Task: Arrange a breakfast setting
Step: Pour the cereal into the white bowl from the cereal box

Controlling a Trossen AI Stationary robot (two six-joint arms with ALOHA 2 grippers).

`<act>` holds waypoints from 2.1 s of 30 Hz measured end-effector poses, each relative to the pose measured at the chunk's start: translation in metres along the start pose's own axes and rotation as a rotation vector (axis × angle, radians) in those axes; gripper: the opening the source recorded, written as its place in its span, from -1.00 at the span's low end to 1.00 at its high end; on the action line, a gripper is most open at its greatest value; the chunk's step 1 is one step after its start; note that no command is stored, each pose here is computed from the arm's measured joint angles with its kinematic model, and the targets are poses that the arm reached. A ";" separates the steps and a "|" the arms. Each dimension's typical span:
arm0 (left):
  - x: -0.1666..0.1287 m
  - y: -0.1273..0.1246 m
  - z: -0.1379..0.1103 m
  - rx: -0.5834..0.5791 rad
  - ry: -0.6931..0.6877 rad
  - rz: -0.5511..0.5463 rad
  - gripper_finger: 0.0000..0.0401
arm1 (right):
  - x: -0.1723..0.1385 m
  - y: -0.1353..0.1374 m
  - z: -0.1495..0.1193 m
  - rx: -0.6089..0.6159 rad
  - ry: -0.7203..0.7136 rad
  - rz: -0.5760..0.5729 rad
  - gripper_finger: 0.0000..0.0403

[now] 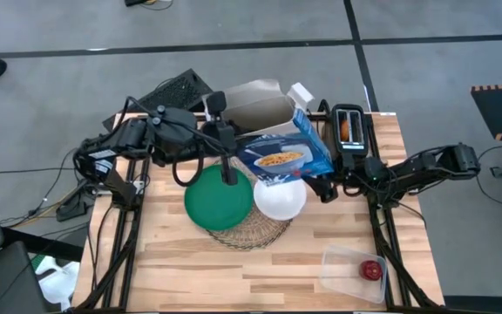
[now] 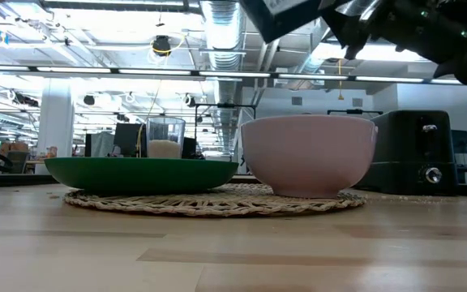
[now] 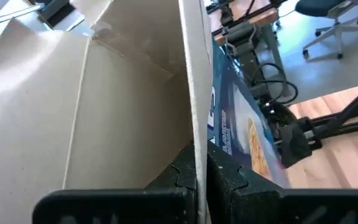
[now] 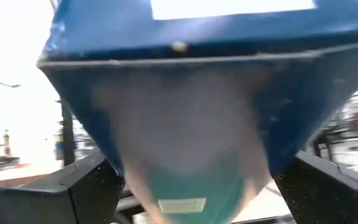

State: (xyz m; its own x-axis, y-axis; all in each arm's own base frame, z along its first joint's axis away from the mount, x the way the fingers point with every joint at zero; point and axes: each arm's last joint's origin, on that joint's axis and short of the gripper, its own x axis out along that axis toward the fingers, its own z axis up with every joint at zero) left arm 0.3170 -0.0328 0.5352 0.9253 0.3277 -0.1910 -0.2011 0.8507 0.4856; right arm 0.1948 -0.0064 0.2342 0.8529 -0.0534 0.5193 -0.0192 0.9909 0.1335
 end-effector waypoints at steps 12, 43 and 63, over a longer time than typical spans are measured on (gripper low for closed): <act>0.005 -0.005 0.001 0.007 -0.022 -0.034 -1.00 | 0.011 -0.004 0.002 -0.181 0.021 -0.041 0.98; 0.001 -0.007 -0.002 -0.145 0.033 -0.025 -0.54 | 0.008 0.001 0.023 -0.232 0.027 0.007 0.55; -0.055 -0.004 0.000 -0.164 0.071 0.006 -0.13 | -0.063 0.005 0.068 -0.141 0.257 -0.061 0.54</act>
State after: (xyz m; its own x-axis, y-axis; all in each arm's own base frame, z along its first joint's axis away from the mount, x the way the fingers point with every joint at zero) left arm 0.2666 -0.0542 0.5444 0.9002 0.3560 -0.2508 -0.2615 0.9024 0.3424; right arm 0.1051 -0.0064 0.2594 0.9548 -0.0979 0.2805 0.0934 0.9952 0.0295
